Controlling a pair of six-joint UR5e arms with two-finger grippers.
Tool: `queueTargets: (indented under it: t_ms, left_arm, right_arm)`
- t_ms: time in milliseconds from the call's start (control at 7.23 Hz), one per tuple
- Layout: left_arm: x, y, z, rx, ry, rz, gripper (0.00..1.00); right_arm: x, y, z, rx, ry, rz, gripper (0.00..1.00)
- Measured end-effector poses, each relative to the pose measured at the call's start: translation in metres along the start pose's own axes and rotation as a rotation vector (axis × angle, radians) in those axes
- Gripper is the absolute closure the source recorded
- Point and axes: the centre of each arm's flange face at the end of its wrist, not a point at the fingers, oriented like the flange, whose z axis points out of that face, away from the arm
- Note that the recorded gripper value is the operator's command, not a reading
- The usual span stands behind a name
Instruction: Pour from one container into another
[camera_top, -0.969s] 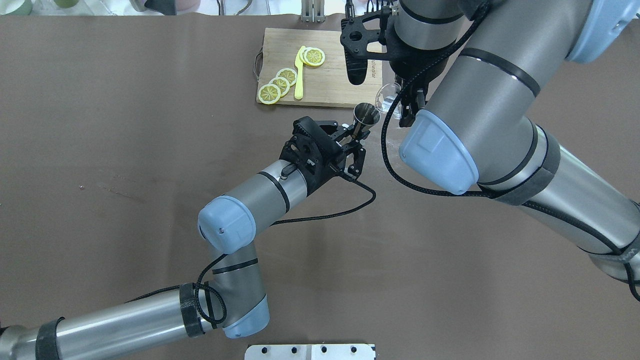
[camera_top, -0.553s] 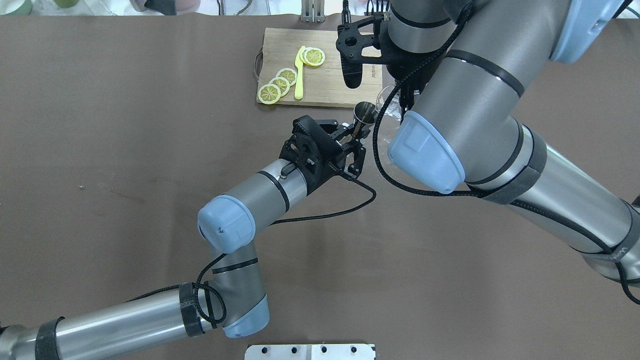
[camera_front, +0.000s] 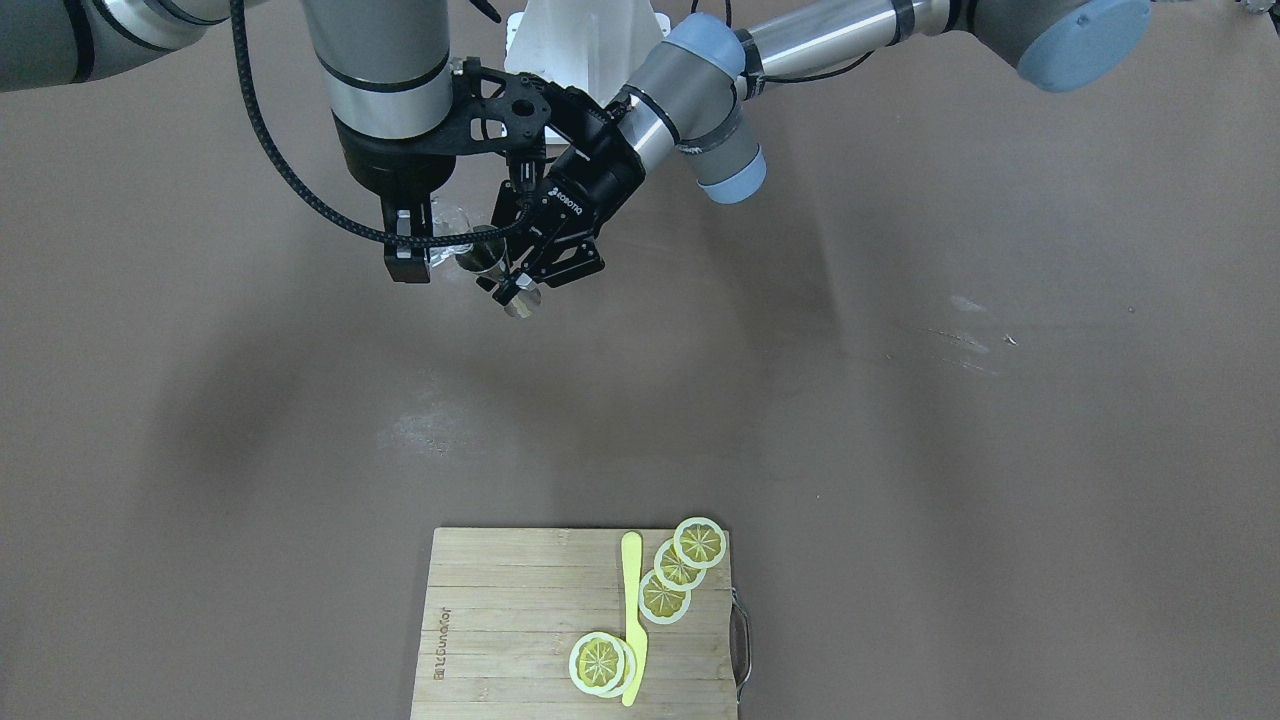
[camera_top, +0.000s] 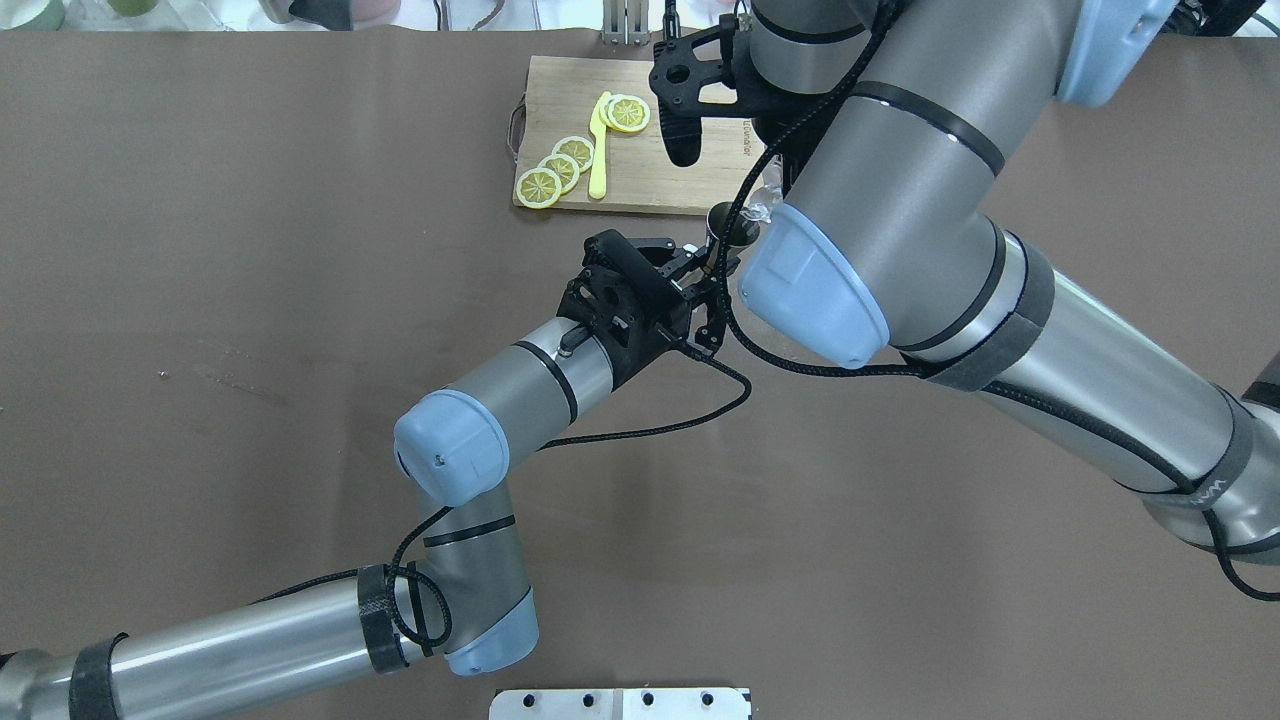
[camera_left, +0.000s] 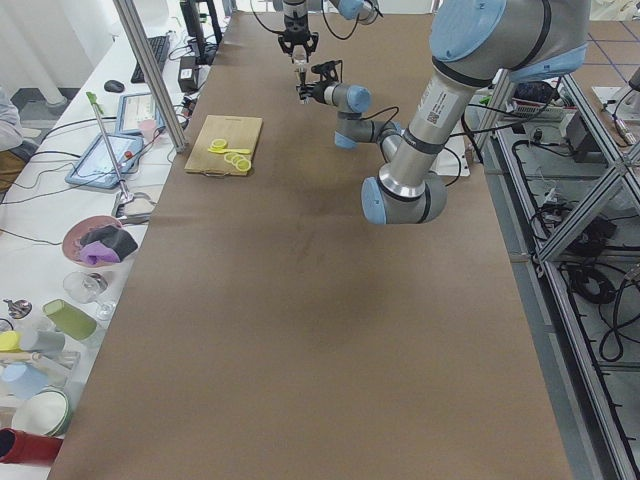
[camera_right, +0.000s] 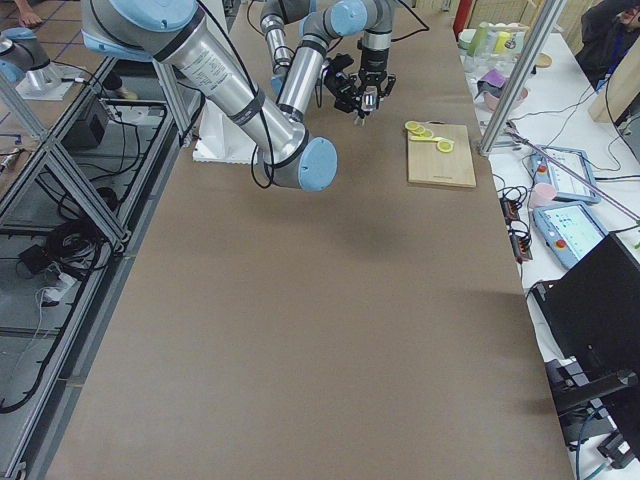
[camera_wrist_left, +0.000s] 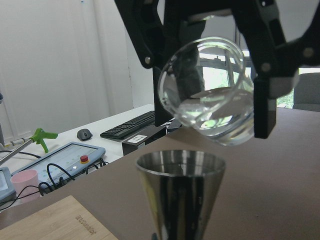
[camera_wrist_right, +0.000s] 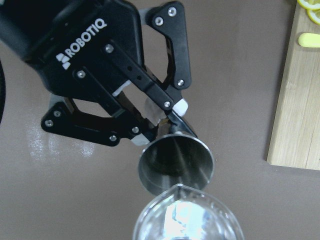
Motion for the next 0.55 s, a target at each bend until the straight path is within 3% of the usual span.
queueTargets:
  t_ms: [553]
  left_arm:
    - [-0.001, -0.0004, -0.0017, 0.006, 0.001, 0.0, 1.0]
  right_arm:
    - [-0.0075, -0.0114, 0.0011, -0.021, -0.01, -0.012, 1.0]
